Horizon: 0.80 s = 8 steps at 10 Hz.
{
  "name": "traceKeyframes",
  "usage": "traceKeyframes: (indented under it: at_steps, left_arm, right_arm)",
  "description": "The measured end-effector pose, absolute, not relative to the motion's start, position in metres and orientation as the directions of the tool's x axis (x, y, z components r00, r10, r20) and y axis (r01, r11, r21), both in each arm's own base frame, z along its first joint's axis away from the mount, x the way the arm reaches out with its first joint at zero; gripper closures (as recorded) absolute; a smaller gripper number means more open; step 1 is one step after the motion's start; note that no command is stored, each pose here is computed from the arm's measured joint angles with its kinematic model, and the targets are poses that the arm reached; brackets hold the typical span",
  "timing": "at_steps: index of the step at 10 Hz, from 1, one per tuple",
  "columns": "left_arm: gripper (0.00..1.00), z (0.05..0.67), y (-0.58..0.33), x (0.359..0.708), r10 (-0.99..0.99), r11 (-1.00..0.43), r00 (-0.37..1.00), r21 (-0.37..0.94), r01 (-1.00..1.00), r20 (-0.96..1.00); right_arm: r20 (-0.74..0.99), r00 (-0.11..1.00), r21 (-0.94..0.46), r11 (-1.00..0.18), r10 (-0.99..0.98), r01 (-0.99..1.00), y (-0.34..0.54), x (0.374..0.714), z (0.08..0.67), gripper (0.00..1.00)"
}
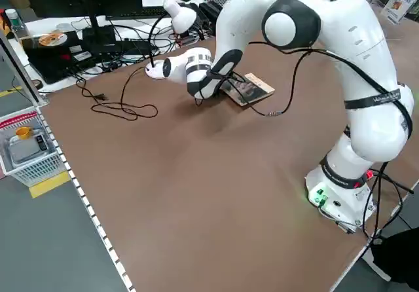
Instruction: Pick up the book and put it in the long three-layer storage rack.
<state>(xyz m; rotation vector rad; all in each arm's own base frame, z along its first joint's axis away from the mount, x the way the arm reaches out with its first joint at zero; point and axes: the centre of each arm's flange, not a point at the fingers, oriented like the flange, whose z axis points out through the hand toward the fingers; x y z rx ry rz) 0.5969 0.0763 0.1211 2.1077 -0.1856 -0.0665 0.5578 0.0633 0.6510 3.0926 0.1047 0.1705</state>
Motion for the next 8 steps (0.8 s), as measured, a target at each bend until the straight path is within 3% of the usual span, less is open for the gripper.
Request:
traceKeyframes:
  at_steps: [5, 6, 8]
  left_arm:
    - [0.36, 0.1171, 0.0771, 0.5955, -0.158, -0.504, 0.987, 0.857, -0.104, 0.027]
    - [0.44, 0.1164, 0.0775, 0.5952, -0.157, -0.505, 0.987, 0.857, -0.103, 0.026]
    - [0.48, 0.1142, 0.0780, 0.5945, -0.156, -0.505, 0.987, 0.857, -0.101, 0.025]
  right_arm:
    - [0.108, 0.992, 0.046, -0.997, 0.070, 0.066, 0.0636, 0.5577, 0.6510, 0.00]
    - [0.108, 0.992, 0.046, -0.997, 0.071, 0.066, 0.0638, 0.5577, 0.6510, 0.00]
    - [0.108, 0.992, 0.046, -0.997, 0.071, 0.066, 0.0640, 0.5577, 0.6510, 0.00]
